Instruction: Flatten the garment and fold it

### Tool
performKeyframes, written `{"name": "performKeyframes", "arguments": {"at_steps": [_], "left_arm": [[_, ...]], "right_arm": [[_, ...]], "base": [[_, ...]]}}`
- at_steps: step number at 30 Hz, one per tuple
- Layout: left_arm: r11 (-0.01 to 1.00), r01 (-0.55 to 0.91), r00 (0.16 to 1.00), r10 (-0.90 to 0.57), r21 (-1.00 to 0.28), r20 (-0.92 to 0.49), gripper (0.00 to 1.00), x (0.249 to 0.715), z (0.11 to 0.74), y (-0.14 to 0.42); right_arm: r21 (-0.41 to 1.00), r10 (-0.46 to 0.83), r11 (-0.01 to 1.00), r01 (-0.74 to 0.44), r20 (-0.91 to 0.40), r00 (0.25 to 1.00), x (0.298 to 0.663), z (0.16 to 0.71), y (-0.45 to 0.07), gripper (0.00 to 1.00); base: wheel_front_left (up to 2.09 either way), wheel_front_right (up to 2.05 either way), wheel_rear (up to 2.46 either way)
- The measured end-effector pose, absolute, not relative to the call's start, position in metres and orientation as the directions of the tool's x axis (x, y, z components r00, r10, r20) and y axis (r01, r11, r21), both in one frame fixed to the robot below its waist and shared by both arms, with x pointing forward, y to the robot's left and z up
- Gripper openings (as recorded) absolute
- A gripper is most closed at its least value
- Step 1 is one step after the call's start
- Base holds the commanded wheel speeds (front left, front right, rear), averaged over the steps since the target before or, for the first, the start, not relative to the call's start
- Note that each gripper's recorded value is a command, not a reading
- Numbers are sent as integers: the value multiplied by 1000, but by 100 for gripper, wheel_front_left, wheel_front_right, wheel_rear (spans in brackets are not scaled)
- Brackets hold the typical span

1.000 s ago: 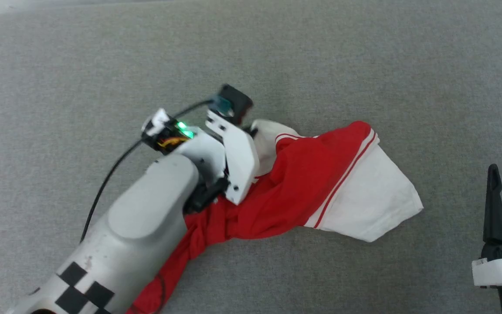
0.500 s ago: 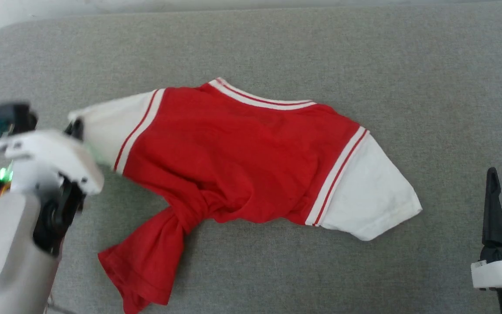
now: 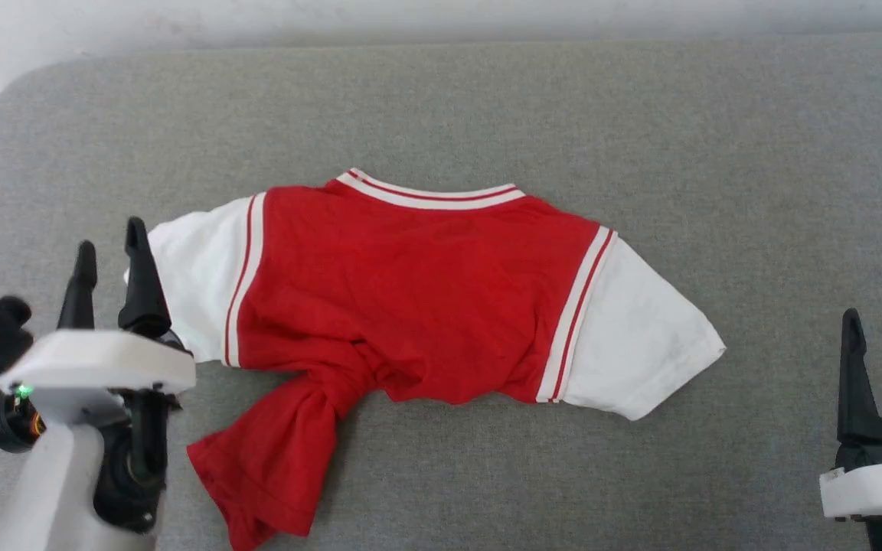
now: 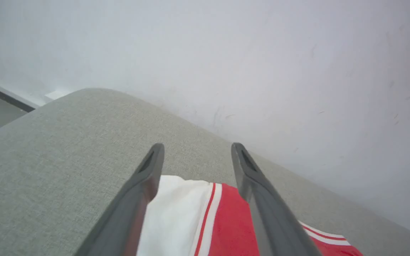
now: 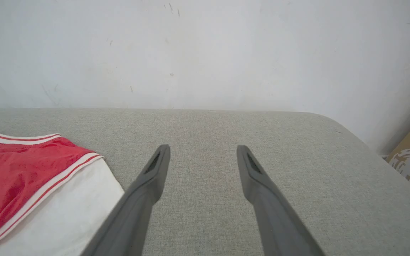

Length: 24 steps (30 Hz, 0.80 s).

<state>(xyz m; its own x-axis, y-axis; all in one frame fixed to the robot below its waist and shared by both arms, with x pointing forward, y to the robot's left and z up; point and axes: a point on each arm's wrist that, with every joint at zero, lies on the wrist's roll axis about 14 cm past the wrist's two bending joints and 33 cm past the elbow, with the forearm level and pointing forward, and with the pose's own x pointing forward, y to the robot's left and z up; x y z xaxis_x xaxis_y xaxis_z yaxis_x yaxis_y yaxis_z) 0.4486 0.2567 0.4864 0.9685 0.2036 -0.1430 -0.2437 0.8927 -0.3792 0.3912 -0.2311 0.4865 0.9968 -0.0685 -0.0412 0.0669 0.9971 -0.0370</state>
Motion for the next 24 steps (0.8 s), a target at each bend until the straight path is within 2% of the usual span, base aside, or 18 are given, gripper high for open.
{"name": "performKeyframes", "arguments": {"at_steps": [4,11,19,24], "left_arm": [[907,-156,976,203,-392,80,100,427,539,242],[971,-79,972,124,-224,197,100,377,562,214],[969,-107,978,143,-221,153,100,343,543,203],[980,-118,975,145,-159,168,100,335,545,211]], "right_arm": [[-27,-40,999,39,-39,998,388,493,-221,100],[-49,20,999,-22,-30,999,388,509,-201,100],[-36,54,998,-56,-56,997,388,510,-189,100],[-39,87,995,-92,-122,989,395,505,-177,100]], "base": [[0,0,0],[0,0,0],[0,0,0],[0,0,0]]}}
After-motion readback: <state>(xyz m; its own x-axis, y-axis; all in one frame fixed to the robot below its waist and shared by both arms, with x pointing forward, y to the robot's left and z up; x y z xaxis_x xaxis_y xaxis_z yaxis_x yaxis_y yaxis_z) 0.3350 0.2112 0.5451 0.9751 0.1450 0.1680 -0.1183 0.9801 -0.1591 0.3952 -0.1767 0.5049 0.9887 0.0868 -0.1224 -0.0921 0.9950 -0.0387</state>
